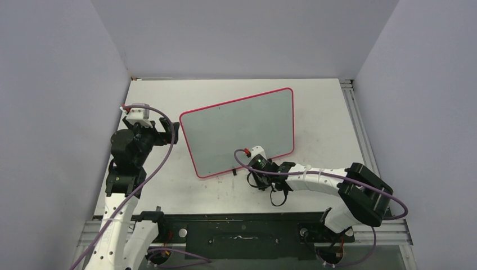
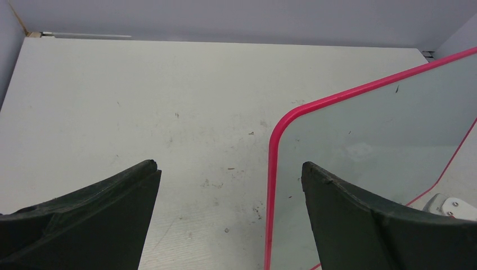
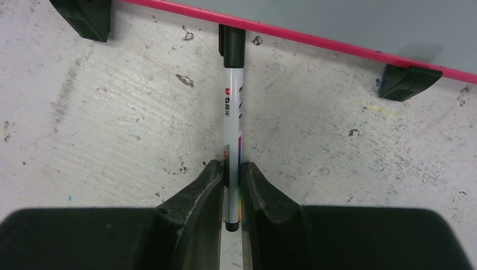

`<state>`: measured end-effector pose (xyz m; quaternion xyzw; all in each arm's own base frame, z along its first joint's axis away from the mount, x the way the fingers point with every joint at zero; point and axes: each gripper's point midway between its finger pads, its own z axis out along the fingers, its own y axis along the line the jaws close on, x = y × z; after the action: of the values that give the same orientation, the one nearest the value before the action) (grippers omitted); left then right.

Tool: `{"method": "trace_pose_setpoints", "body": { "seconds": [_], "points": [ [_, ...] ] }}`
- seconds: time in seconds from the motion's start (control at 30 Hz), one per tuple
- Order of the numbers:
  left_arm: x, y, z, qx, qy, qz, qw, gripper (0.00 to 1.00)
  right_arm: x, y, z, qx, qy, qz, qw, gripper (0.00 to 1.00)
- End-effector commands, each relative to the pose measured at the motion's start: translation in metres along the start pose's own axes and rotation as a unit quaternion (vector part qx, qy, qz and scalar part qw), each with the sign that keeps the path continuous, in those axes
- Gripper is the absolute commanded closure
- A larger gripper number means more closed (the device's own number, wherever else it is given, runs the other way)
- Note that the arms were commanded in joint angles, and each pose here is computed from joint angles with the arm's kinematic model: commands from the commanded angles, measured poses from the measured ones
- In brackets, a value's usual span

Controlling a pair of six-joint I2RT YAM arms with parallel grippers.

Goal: Write a sentence on the whiteboard
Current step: Open the whiteboard marker at the center of the board.

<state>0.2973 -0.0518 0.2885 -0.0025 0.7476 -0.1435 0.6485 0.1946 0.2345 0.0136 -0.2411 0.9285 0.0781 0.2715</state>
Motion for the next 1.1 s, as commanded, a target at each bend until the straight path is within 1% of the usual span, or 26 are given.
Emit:
{"method": "trace_pose_setpoints", "body": {
  "seconds": [0.0,0.17,0.3,0.37,0.4,0.47,0.53,0.6,0.7,0.83,0.9,0.93,1.07],
  "points": [
    [-0.015,-0.008,-0.002,0.017,-0.028,0.014,0.999,0.04,-0.001,-0.002,-0.006,0.007,0.021,0.008,1.000,0.95],
    [-0.016,-0.019,-0.005,0.037,-0.032,0.033,0.998,0.04,-0.007,0.005,-0.034,-0.020,0.022,0.026,0.999,0.95],
    [-0.017,-0.034,-0.009,0.064,-0.037,0.052,0.996,0.03,0.003,0.008,-0.058,-0.042,0.047,0.033,0.997,0.95],
    [-0.016,-0.045,-0.012,0.082,-0.038,0.062,0.994,0.02,0.005,0.005,-0.070,-0.042,0.055,0.028,0.997,0.95],
    [-0.016,-0.050,-0.014,0.092,-0.040,0.068,0.993,0.01,0.008,0.007,-0.079,-0.054,0.064,0.024,0.996,0.95],
    [-0.019,-0.064,-0.022,0.119,-0.051,0.082,0.988,0.00,0.007,0.004,-0.096,-0.057,0.074,0.010,0.996,0.95],
    [-0.023,-0.081,-0.032,0.152,-0.066,0.094,0.982,0.00,-0.001,0.005,-0.113,-0.069,0.070,-0.002,0.995,0.95],
    [-0.023,-0.103,-0.045,0.200,-0.073,0.105,0.971,0.05,-0.008,0.010,-0.128,-0.090,0.073,-0.012,0.993,0.95],
    [-0.014,-0.131,-0.063,0.270,-0.065,0.118,0.953,0.07,-0.015,0.015,-0.143,-0.122,0.090,-0.033,0.988,0.95],
    [0.021,-0.161,-0.077,0.342,-0.012,0.147,0.928,0.08,-0.026,0.022,-0.156,-0.176,0.108,-0.049,0.977,0.95],
    [0.047,-0.174,-0.079,0.369,0.026,0.174,0.913,0.09,-0.034,0.033,-0.167,-0.217,0.115,-0.056,0.968,0.95],
    [0.062,-0.185,-0.084,0.389,0.046,0.190,0.900,0.09,-0.037,0.038,-0.172,-0.236,0.116,-0.059,0.963,0.95],
    [0.103,-0.205,-0.097,0.423,0.096,0.241,0.868,0.09,-0.043,0.057,-0.191,-0.299,0.118,-0.064,0.945,0.95]
  ]
}}
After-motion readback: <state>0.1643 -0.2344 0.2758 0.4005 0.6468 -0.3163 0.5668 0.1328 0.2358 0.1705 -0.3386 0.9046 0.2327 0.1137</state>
